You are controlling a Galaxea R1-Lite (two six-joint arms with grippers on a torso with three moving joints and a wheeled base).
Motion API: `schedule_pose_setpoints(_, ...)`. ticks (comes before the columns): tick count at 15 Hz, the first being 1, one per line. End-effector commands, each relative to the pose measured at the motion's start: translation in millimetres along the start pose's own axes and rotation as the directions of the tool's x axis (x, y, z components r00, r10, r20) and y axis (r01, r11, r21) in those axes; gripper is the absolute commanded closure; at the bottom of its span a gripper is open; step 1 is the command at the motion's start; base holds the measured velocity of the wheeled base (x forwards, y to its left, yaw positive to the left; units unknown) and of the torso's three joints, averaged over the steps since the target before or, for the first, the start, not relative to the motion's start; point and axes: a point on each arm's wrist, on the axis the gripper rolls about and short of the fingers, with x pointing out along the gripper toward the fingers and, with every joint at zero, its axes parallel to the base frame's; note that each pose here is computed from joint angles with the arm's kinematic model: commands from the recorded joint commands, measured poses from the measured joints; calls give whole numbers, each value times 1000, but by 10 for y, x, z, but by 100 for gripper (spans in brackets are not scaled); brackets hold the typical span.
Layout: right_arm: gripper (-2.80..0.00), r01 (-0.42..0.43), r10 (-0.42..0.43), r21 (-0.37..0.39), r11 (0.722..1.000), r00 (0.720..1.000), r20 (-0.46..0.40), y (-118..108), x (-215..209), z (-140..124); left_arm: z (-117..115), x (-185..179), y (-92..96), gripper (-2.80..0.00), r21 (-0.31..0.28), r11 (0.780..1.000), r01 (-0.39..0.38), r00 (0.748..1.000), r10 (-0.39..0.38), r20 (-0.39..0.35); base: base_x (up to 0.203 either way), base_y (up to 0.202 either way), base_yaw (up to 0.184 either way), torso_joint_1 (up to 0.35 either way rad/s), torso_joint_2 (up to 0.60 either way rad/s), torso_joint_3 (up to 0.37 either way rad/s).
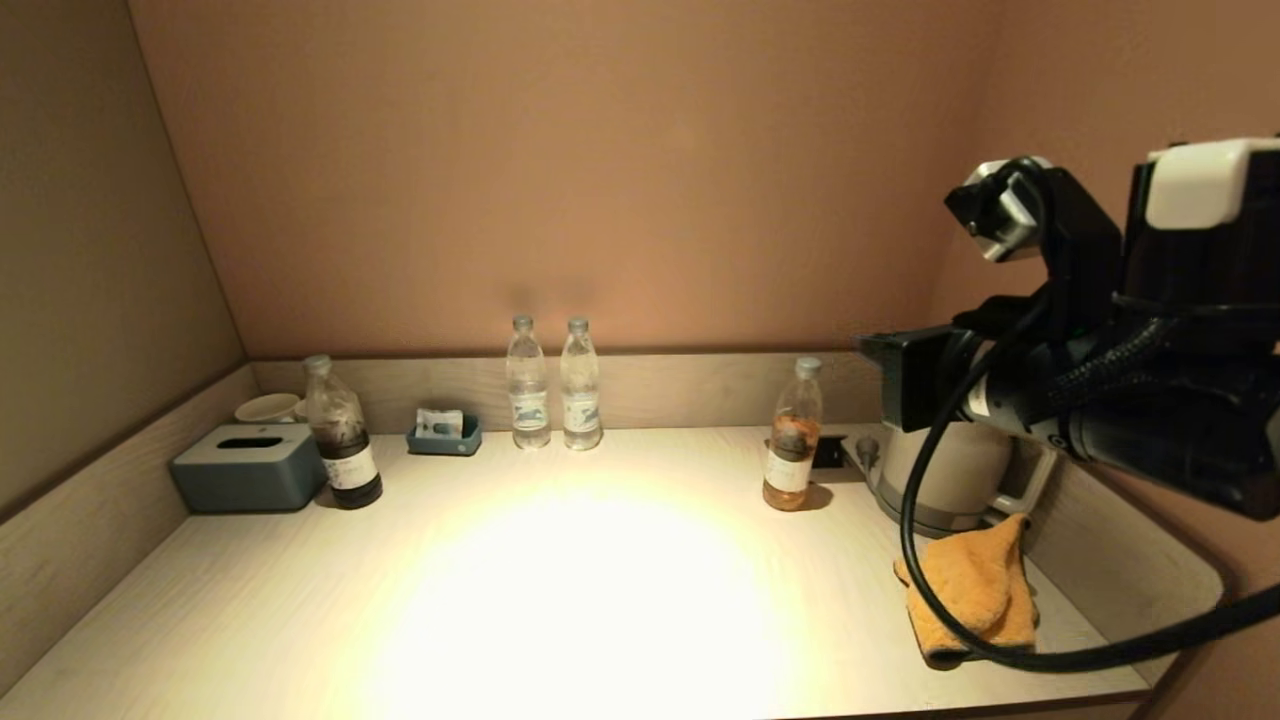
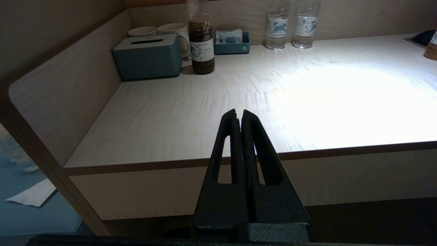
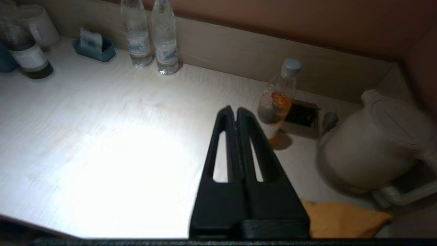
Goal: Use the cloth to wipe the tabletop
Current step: Pick up the tablecloth
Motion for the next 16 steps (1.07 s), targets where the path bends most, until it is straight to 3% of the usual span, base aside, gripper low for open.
schedule_pose_setpoints(1, 0, -9, 9, -1, 1000, 1000, 7, 14, -59, -9, 0, 0, 0, 0, 0, 1000, 0, 1000, 0, 0, 0, 0, 0, 0, 0, 0)
schedule_pose_setpoints(3, 0, -13, 13, -2, 1000, 1000, 6, 20, -71, -18, 0, 1, 0, 0, 0, 1000, 0, 1000, 0, -1, 0, 0, 0, 0, 0, 0)
schedule_pose_setpoints(7, 0, -19, 17, -17, 1000, 994, -108, 48, -97, -379, 0, 1, 0, 0, 0, 1000, 0, 1000, 0, -1, 0, 0, 0, 0, 0, 0)
schedule_pose_setpoints(9, 0, -5, 4, -10, 1000, 992, -129, 27, -89, -437, 0, 0, 0, 0, 0, 1000, 0, 1000, 0, 0, 0, 0, 0, 0, 0, 0)
schedule_pose_setpoints(13, 0, 130, -109, 57, 990, 953, -284, -241, 71, -809, 0, 1, 0, 0, 0, 1000, 0, 1000, 0, -1, 0, 0, 0, 0, 0, 0)
schedule_pose_setpoints(16, 0, 286, -226, 102, 953, 892, -391, -589, 339, -1003, 0, 1, 0, 0, 0, 1000, 0, 1000, 0, -1, 0, 0, 0, 0, 0, 0)
